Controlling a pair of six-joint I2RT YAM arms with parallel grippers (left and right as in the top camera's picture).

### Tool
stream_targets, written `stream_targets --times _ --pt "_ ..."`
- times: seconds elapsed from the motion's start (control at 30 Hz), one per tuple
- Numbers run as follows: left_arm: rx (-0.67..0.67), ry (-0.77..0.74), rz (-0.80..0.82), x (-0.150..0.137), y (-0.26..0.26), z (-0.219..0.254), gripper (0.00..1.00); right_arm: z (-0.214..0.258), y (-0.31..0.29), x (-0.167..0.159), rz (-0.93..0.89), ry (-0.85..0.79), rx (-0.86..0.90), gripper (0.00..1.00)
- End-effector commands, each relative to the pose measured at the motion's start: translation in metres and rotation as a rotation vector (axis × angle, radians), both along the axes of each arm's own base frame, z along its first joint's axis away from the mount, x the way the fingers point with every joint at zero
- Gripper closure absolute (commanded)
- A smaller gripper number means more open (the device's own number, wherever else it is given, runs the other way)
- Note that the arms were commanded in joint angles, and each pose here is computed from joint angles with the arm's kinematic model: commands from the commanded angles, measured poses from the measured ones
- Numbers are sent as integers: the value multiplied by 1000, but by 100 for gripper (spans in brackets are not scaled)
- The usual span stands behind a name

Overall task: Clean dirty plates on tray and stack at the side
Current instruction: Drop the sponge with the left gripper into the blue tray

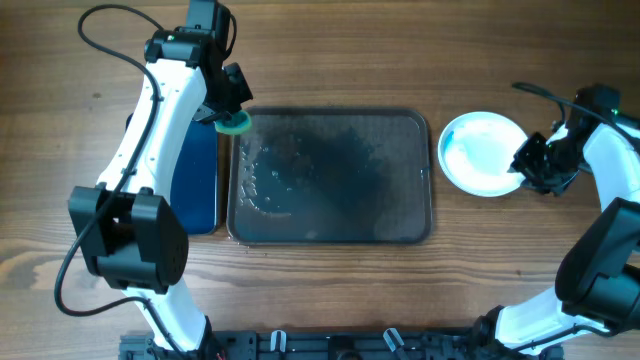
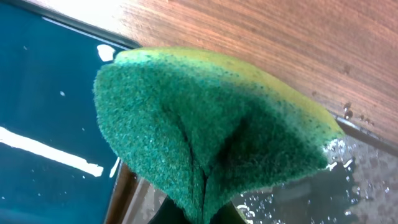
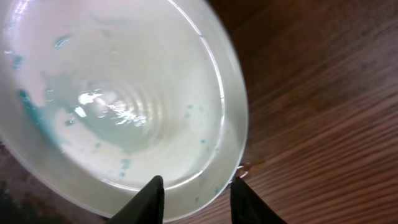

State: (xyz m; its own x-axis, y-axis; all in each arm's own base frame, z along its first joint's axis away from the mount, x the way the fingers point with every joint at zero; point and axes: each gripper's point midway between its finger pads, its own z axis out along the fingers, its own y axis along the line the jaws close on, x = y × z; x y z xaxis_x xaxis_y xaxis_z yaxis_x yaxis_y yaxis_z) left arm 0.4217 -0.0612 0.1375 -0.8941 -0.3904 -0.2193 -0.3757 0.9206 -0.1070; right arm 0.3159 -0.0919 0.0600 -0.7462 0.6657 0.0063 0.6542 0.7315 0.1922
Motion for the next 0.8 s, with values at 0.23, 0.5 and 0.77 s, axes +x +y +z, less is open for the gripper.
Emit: stream_targets --times 0.23,0.5,0.77 --pt "122 120 75 -58 78 24 96 138 84 71 353 -434 -80 32" --pt "182 213 320 -93 144 -66 96 145 150 80 544 -504 -71 33" --pt "140 168 331 -85 142 -47 0 144 159 77 569 -501 -54 32"
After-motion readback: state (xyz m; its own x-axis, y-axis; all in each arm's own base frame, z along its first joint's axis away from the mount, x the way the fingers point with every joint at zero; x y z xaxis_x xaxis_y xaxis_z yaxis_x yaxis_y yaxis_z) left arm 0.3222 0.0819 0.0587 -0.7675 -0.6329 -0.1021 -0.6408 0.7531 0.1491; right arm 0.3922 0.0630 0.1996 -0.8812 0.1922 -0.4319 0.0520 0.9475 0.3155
